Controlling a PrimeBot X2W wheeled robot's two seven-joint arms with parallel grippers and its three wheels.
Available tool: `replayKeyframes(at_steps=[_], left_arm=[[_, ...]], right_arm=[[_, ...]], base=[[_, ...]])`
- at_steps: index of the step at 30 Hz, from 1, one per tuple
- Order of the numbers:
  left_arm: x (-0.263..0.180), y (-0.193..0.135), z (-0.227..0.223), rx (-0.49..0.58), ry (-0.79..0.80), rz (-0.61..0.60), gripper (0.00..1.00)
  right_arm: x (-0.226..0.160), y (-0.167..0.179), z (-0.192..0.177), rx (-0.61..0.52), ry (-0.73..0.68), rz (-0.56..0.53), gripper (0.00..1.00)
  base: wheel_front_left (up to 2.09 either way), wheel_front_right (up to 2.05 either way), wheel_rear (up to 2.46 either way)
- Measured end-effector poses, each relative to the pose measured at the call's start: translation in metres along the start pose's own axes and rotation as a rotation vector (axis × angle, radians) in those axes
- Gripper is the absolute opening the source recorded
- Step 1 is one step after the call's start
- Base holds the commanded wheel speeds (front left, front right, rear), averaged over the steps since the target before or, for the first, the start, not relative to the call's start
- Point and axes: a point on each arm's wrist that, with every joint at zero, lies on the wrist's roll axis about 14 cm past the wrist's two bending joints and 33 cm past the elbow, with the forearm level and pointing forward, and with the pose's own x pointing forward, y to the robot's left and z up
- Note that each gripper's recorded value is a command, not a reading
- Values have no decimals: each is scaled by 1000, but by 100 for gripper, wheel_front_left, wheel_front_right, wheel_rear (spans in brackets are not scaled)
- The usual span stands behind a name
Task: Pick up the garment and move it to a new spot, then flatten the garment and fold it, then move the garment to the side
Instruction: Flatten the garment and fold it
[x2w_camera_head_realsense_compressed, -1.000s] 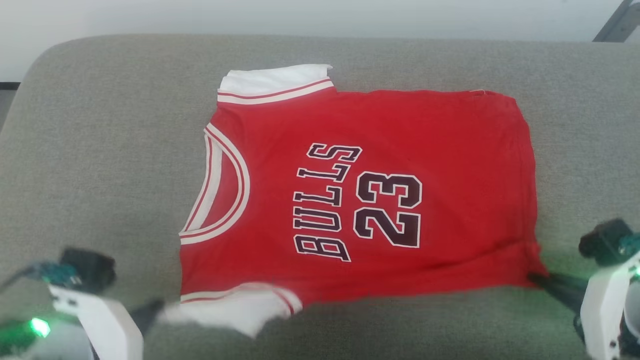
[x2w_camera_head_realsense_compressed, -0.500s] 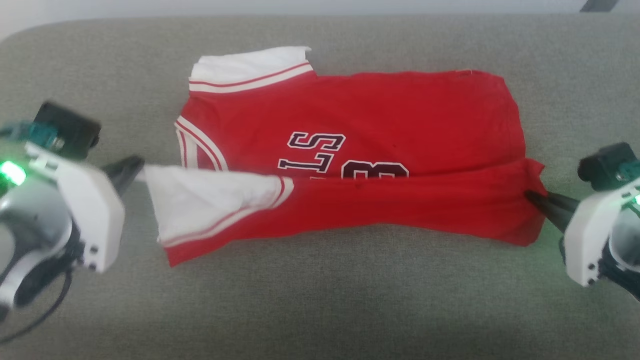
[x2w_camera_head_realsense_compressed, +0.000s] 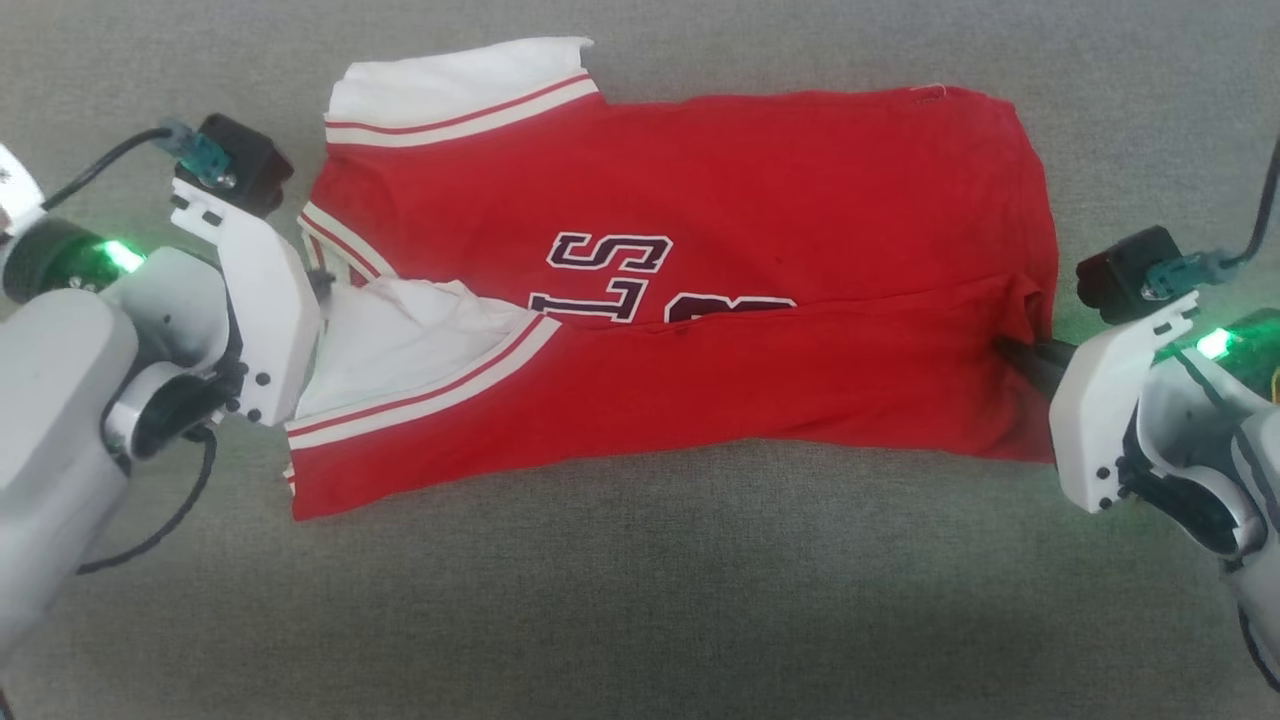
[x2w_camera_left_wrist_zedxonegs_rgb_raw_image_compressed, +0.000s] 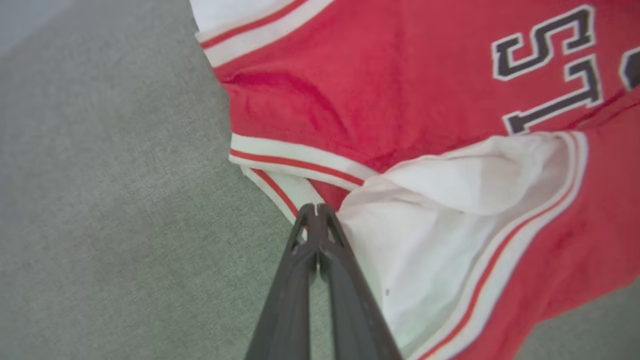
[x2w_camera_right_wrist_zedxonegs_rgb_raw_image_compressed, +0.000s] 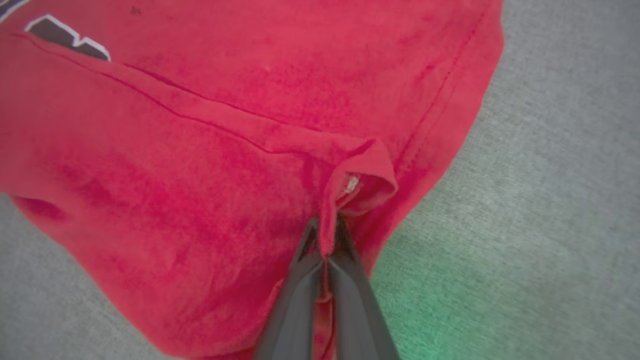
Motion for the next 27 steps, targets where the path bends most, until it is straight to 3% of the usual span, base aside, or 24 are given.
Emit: replayKeyframes(at_steps=[9,10,12,13,14,15,27], left_arm=[[21,0,-28,-88,128,-17,0],[22,0,-27,-97,133,-21,5],[22,-1,-25,-121,130,-27,40],[21,-1,-25,-128,129,-26,62],[21,-1,-24,-129,126,-24,85],[19,-1,-21,-129,122,-22,100],[-27,5,3,-143,39,27,100]], right_arm=[[6,0,0,15,28,-6,0],[6,-1,1,15,26,-9,0],[6,1,5,20,21,-8,29],[5,1,5,19,21,-9,45],[4,1,7,15,18,-13,87],[3,0,10,14,8,-15,100],[-36,-1,50,-15,-197,-70,100]], base=[[0,0,0],[0,0,0],[0,0,0],[0,0,0],[0,0,0],[0,0,0],[0,0,0]])
